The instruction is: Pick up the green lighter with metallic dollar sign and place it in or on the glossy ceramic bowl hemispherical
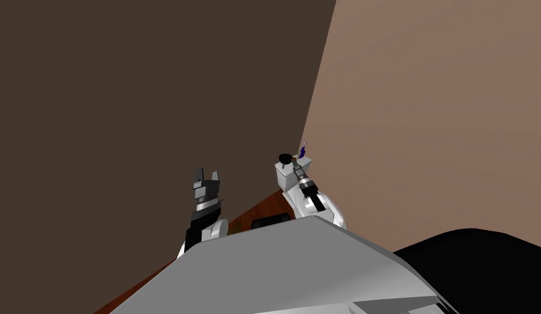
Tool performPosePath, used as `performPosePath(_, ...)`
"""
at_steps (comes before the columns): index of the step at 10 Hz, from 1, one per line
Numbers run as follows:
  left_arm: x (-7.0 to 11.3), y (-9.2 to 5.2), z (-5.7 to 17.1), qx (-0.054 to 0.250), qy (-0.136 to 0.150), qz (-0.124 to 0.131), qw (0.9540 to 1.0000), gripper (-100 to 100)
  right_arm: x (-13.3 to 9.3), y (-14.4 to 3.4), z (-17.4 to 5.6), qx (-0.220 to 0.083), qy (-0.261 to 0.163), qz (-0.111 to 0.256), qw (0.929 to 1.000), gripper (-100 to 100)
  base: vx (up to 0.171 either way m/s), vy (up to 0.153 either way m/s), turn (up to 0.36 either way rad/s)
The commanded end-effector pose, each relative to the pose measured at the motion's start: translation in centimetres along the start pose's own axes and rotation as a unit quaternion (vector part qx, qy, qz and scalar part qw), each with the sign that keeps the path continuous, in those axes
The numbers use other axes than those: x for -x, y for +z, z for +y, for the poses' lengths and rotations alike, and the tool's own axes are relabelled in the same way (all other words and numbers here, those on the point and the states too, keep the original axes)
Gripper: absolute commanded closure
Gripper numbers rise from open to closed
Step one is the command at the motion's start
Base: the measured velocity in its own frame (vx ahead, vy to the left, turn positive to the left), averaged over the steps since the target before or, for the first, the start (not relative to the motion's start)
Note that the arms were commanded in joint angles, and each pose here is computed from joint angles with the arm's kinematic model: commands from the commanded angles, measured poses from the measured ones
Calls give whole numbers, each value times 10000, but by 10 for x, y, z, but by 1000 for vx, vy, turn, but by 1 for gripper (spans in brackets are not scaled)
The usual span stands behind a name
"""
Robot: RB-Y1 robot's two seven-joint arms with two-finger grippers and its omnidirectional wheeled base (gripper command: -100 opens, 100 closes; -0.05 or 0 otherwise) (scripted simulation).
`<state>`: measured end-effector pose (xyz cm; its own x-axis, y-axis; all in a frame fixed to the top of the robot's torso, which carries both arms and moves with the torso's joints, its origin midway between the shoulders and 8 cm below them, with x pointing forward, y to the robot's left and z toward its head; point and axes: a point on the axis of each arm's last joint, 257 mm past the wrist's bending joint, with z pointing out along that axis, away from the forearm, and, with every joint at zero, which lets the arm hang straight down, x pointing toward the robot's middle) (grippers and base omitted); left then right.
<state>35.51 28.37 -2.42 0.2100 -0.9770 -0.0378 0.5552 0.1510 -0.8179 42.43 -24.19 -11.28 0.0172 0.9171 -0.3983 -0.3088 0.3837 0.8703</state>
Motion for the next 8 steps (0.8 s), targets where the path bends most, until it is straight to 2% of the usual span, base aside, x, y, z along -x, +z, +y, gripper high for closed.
performPosePath(1, 0, 0, 0, 0, 0, 0, 10000, 0, -2, -4, -22, -332, -241, 64, 9991, -100, 13, 38, 116)
performPosePath(2, 0, 0, 0, 0, 0, 0, 10000, 0, -3, -5, -38, -546, -438, 123, 9975, -100, 23, 47, 140)
performPosePath(3, 0, 0, 0, 0, 0, 0, 10000, 0, -2, -6, -40, -598, -452, 114, 9971, -100, 18, 36, 62)
performPosePath(5, 0, 0, 0, 0, 0, 0, 10000, 0, -1, -11, -74, -1063, -856, 207, 9904, -100, 16, 42, 150)
performPosePath(6, 0, 0, 0, 0, 0, 0, 10000, 0, 0, -12, -78, -1137, -892, 193, 9893, -100, 20, 32, 59)
performPosePath(8, 0, 0, 0, 0, 0, 0, 10000, 0, 5, -21, -111, -1590, -1317, 265, 9781, -100, 20, 43, 131)
